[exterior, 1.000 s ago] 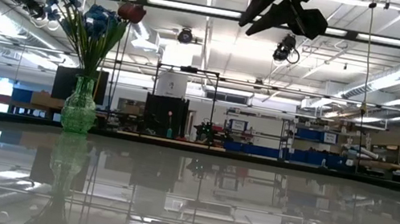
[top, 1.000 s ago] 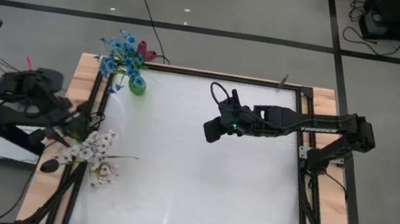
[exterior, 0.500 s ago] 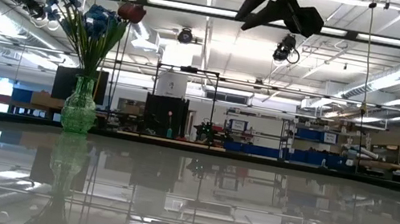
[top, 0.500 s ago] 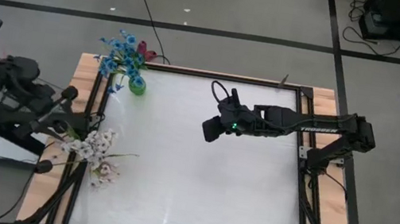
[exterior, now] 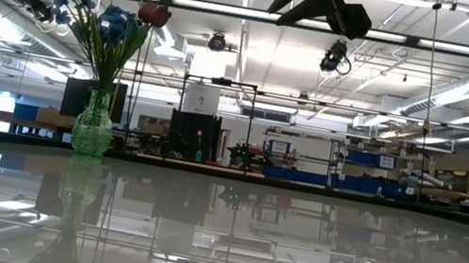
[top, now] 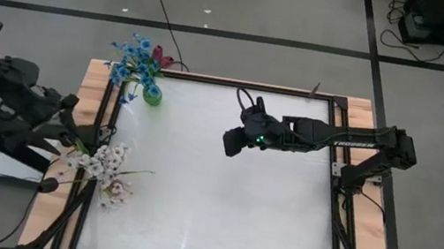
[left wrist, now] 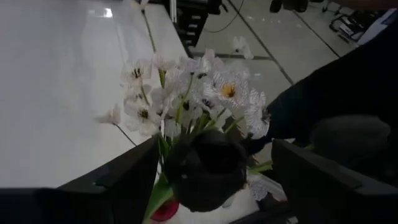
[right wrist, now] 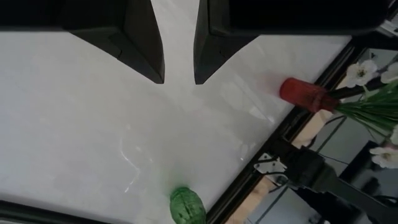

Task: Sort flowers into vase by color
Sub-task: Return to Home Position

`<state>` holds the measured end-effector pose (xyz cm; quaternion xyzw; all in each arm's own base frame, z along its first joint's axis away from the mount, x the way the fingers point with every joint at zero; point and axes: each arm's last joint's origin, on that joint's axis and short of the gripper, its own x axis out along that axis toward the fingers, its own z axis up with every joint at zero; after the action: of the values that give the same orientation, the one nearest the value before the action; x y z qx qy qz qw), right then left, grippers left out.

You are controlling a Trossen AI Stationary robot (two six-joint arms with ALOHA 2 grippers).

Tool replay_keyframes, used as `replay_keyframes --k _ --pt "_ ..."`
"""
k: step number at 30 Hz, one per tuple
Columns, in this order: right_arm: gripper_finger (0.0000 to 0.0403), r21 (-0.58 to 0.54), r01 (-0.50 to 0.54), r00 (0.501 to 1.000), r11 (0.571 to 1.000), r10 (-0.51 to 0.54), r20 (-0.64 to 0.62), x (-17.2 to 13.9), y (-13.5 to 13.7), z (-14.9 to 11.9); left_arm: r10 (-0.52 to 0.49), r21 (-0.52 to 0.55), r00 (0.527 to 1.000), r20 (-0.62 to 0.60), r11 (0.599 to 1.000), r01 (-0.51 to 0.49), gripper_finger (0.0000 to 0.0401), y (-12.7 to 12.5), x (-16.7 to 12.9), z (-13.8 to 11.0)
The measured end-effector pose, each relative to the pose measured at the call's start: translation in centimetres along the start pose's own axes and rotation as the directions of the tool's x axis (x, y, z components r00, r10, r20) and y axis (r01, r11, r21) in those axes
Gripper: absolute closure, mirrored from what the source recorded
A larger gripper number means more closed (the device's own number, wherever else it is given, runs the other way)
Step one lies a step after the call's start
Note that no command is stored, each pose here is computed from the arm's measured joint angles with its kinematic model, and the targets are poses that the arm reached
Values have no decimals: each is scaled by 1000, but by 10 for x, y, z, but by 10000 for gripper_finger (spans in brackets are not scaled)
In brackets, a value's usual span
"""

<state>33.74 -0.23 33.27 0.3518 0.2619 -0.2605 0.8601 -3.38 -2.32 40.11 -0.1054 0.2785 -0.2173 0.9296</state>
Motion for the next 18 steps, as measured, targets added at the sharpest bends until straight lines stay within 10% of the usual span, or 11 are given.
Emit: replay_keyframes --k 12,18 --pt "307 -45 -52 996 998 55 67 0 6 6 83 114 982 171 988 -104 83 -28 -43 35" --pt "307 -105 -107 985 989 119 125 -1 12 12 378 91 878 293 903 -419 90 -21 -49 53"
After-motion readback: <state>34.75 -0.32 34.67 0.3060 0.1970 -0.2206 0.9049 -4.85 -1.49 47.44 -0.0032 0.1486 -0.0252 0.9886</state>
